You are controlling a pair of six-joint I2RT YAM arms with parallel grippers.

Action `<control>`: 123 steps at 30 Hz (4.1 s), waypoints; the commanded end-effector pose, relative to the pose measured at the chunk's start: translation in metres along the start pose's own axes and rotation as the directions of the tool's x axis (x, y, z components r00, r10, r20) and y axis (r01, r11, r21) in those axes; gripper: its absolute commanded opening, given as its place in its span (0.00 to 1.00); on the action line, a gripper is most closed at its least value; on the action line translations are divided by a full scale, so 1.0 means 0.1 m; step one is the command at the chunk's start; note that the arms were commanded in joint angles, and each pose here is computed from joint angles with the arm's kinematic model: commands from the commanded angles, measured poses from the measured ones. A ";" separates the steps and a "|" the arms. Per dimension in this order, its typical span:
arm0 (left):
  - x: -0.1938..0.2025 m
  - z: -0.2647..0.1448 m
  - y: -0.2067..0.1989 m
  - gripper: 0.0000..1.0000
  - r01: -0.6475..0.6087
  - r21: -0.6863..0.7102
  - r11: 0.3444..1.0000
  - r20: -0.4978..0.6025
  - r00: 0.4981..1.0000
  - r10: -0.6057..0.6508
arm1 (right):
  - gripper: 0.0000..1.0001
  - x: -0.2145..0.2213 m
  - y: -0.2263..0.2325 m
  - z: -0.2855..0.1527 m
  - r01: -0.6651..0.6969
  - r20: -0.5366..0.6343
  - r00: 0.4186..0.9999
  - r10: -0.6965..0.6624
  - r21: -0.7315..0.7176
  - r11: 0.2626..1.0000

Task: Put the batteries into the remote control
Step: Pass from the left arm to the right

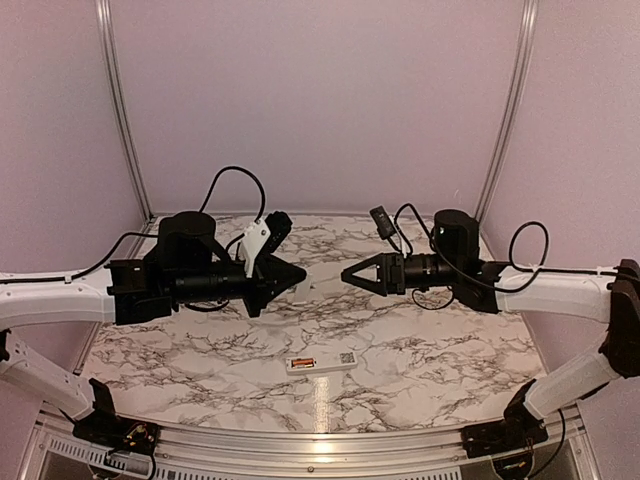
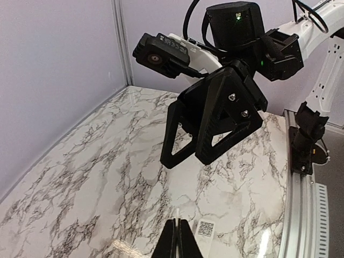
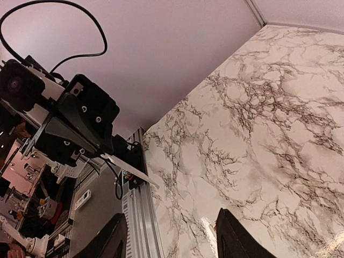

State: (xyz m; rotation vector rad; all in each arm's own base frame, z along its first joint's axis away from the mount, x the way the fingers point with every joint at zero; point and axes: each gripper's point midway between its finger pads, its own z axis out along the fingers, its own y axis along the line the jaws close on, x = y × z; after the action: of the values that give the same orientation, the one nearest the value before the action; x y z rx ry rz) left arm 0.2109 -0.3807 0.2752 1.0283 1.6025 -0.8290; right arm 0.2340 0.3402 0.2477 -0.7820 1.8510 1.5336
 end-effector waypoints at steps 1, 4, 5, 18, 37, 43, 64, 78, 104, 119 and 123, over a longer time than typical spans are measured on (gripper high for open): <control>0.03 -0.23 0.37 0.00 -0.241 -0.310 0.920 -0.061 0.970 0.234 | 0.56 -0.11 -0.08 0.05 -0.163 0.024 0.986 0.162 0.024 0.986; -0.05 -0.40 0.37 0.00 -0.321 -0.400 0.859 -0.072 0.945 0.320 | 0.57 -0.11 -0.09 0.06 -0.234 0.034 0.972 0.234 -0.008 0.972; -0.05 -0.44 0.36 0.00 -0.360 -0.428 0.829 -0.095 0.930 0.355 | 0.57 -0.11 -0.10 0.06 -0.249 0.038 0.968 0.250 -0.011 0.968; 0.00 -0.73 0.12 0.00 -0.748 -0.586 0.312 -0.425 0.611 0.667 | 0.56 -0.29 0.03 0.13 -0.303 0.056 0.949 0.309 -0.098 0.948; 0.14 -0.61 -0.21 0.00 -0.887 -0.456 0.076 -0.530 0.340 0.777 | 0.50 -0.45 0.18 0.59 -0.289 -0.024 0.957 0.290 -0.205 0.935; 0.19 -0.57 -0.24 0.00 -0.902 -0.428 0.052 -0.536 0.299 0.789 | 0.49 -0.48 0.23 0.68 -0.297 -0.049 0.954 0.294 -0.229 0.927; 0.34 -0.51 -0.25 0.00 -0.930 -0.367 0.027 -0.555 0.242 0.796 | 0.39 -0.21 0.43 1.09 -0.352 -0.222 0.926 0.306 -0.213 0.911; 0.38 -0.48 -0.25 0.00 -0.937 -0.348 0.029 -0.561 0.233 0.795 | 0.30 -0.09 0.53 1.18 -0.360 -0.280 0.914 0.294 -0.225 0.905; 0.40 -0.49 -0.17 0.00 -0.943 -0.333 0.023 -0.585 0.225 0.779 | 0.25 0.09 0.59 1.16 -0.405 -0.330 0.887 0.323 -0.221 0.887; 0.47 -0.47 -0.15 0.00 -0.954 -0.300 0.007 -0.605 0.196 0.771 | 0.12 0.10 0.66 1.13 -0.422 -0.350 0.877 0.329 -0.234 0.876; 0.45 -0.47 -0.14 0.00 -0.953 -0.302 0.005 -0.610 0.197 0.768 | 0.13 0.13 0.65 1.13 -0.431 -0.358 0.871 0.336 -0.229 0.873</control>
State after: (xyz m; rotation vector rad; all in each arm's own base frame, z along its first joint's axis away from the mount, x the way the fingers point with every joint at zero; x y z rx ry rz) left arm 0.1720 -0.3355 0.2478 1.3297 0.8772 0.8013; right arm 0.1960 0.4613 0.2566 -0.8292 2.1331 2.0671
